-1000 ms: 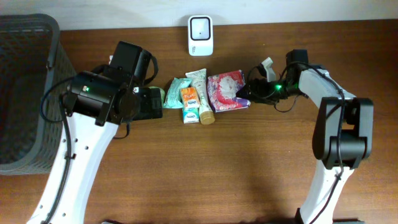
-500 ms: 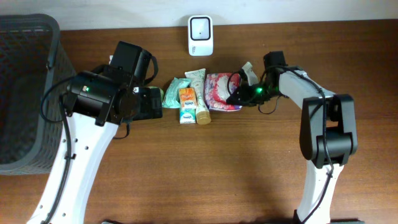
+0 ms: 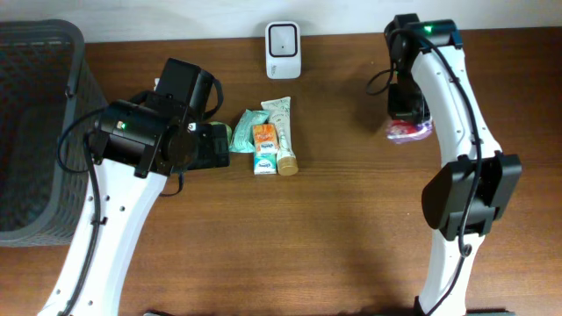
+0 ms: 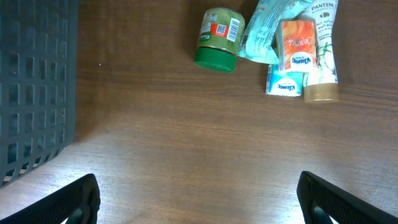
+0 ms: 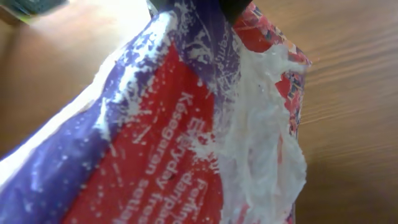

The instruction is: Scan the item barcode

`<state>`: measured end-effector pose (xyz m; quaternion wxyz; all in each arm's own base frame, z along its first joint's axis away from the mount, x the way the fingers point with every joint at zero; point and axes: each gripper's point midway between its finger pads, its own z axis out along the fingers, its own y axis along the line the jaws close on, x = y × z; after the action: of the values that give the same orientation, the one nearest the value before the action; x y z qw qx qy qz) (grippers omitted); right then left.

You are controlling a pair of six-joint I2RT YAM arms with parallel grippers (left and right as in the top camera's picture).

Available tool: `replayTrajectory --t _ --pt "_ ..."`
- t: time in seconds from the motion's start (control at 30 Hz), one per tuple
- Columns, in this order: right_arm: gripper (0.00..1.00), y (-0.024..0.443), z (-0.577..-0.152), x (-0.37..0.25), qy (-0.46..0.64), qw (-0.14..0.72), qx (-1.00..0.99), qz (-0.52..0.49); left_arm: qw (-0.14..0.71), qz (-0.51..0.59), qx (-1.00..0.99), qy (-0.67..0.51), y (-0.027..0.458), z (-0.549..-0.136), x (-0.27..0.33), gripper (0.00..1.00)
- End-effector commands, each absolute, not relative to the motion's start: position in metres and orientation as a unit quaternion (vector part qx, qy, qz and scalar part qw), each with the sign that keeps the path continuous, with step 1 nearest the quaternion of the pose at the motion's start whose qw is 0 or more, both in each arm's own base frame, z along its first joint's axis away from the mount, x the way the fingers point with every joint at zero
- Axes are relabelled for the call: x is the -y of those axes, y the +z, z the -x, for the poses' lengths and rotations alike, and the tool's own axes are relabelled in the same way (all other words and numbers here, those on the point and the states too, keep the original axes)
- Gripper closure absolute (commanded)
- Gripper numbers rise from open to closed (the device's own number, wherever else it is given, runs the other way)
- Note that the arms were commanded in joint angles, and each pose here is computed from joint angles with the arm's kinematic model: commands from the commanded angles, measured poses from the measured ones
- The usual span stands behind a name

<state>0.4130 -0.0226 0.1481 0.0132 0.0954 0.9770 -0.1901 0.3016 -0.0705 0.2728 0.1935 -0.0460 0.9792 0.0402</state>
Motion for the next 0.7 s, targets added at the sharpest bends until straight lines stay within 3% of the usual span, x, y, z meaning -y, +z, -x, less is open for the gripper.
replayTrajectory --t 0.0,0.13,0.3,0.33,0.4,0.5,0.57,0.63,0.67 --pt "0.96 0.132 -0.406 0.042 -0.271 0.001 -0.957 -0.1 0.195 0.047 -0.979 0.045 0.273 -0.302 0.068 0.01" --pt "0.95 0.086 -0.398 0.037 -0.282 -0.016 -0.956 -0.082 0.195 0.047 -0.979 0.045 0.273 -0.302 0.068 0.01" --pt "0.78 0.074 -0.405 -0.015 -0.275 0.015 -0.961 -0.026 0.195 0.047 -0.979 0.045 0.273 -0.302 0.068 0.01" --pt "0.58 0.069 -0.406 -0.039 -0.251 0.021 -0.968 -0.009 0.195 0.047 -0.979 0.045 0.273 -0.302 0.068 0.01" --pt "0.39 0.057 -0.402 -0.101 -0.171 0.03 -0.985 0.024 0.195 0.047 -0.979 0.045 0.273 -0.302 0.068 0.01" --pt "0.25 0.065 -0.402 -0.162 -0.095 0.048 -0.993 0.058 0.195 0.047 -0.979 0.046 0.273 -0.302 0.068 0.01" --pt "0.23 0.087 -0.411 -0.17 -0.073 0.064 -0.994 0.054 0.195 0.047 -0.979 0.045 0.273 -0.302 0.068 0.01" --pt "0.06 0.114 -0.423 -0.161 -0.059 0.079 -0.994 0.038 0.195 0.047 -0.979 0.045 0.273 -0.302 0.068 0.01" --pt "0.04 0.13 -0.431 -0.152 -0.042 0.085 -0.995 0.041 0.195 0.047 -0.979 0.045 0.273 -0.302 0.068 0.01"
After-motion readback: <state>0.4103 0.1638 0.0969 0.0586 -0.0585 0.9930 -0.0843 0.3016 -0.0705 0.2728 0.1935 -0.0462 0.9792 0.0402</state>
